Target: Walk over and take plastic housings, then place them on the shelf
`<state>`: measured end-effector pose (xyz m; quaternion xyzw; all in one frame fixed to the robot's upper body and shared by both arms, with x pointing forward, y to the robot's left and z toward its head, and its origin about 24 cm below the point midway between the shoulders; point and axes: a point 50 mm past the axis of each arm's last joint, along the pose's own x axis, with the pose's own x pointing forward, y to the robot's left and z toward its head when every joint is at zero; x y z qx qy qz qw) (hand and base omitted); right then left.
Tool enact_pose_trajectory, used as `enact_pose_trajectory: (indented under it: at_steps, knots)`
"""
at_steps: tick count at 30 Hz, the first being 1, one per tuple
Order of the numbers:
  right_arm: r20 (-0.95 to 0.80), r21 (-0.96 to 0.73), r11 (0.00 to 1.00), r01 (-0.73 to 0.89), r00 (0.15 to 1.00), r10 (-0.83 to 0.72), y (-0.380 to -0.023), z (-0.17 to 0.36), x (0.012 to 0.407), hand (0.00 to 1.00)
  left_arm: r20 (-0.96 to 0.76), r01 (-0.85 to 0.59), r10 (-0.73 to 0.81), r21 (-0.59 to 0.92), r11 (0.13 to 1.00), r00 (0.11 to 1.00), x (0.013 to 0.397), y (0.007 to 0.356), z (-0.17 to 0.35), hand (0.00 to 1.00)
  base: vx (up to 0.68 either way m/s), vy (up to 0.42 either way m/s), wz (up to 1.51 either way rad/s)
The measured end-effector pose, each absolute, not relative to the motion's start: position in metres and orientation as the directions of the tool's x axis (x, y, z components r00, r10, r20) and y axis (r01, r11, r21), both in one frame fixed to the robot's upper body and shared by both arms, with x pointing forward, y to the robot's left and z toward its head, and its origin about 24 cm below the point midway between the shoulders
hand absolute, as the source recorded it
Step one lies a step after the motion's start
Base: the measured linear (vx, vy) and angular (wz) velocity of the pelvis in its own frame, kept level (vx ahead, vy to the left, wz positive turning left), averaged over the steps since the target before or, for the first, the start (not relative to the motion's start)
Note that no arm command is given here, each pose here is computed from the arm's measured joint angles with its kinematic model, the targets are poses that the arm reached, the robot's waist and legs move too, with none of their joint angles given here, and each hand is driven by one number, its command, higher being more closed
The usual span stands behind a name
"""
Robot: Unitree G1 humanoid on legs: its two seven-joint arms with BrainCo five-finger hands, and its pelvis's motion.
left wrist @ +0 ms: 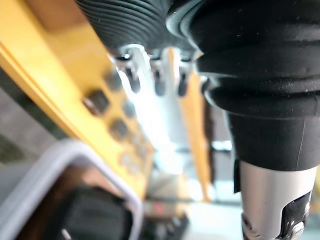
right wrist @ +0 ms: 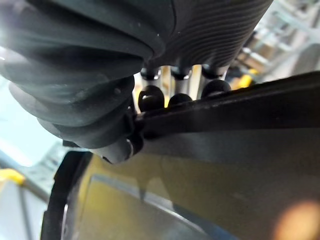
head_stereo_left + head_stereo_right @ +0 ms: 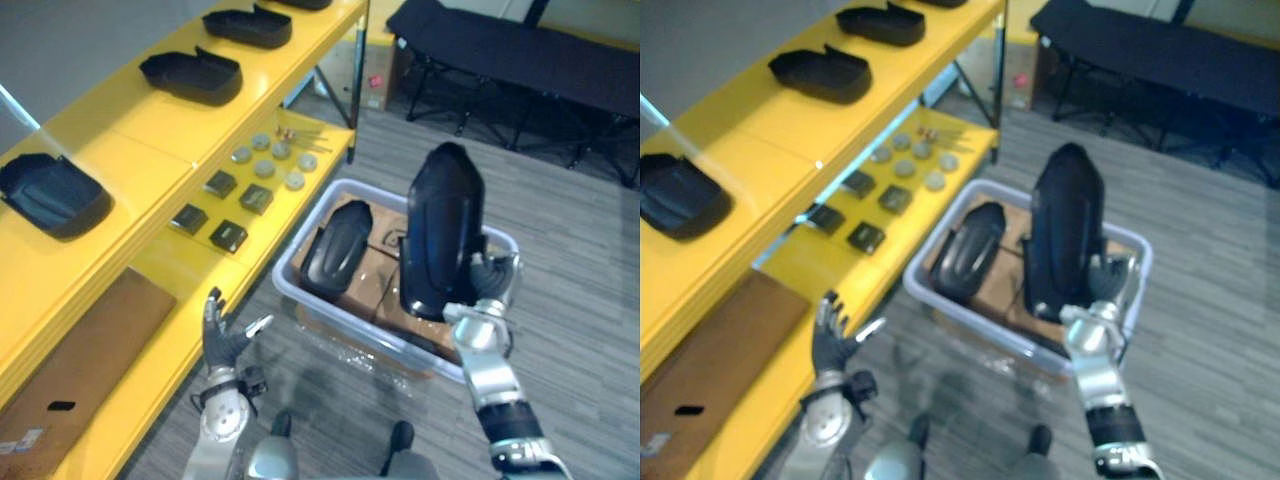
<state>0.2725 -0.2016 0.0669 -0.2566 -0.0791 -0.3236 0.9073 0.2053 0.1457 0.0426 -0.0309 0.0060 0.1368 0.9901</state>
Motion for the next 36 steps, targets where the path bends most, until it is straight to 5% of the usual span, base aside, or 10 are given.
enact_pose_trajectory:
  at_steps: [11,36]
  knots:
    - [0.459,-0.296,0.774,0.560,0.794,-0.399,-0.149,0.090,0.270,1.00,-0.074,0.083,-0.114,-0.338,0.937,0.991,0.233,0.093,0.059,0.00,-0.01,0.006,-0.13]
    - [0.482,-0.282,0.889,0.360,0.855,-0.193,-0.098,0.090,0.263,1.00,-0.186,0.062,-0.155,-0.428,0.902,0.970,0.241,0.088,0.047,0.00,0.00,-0.001,-0.04]
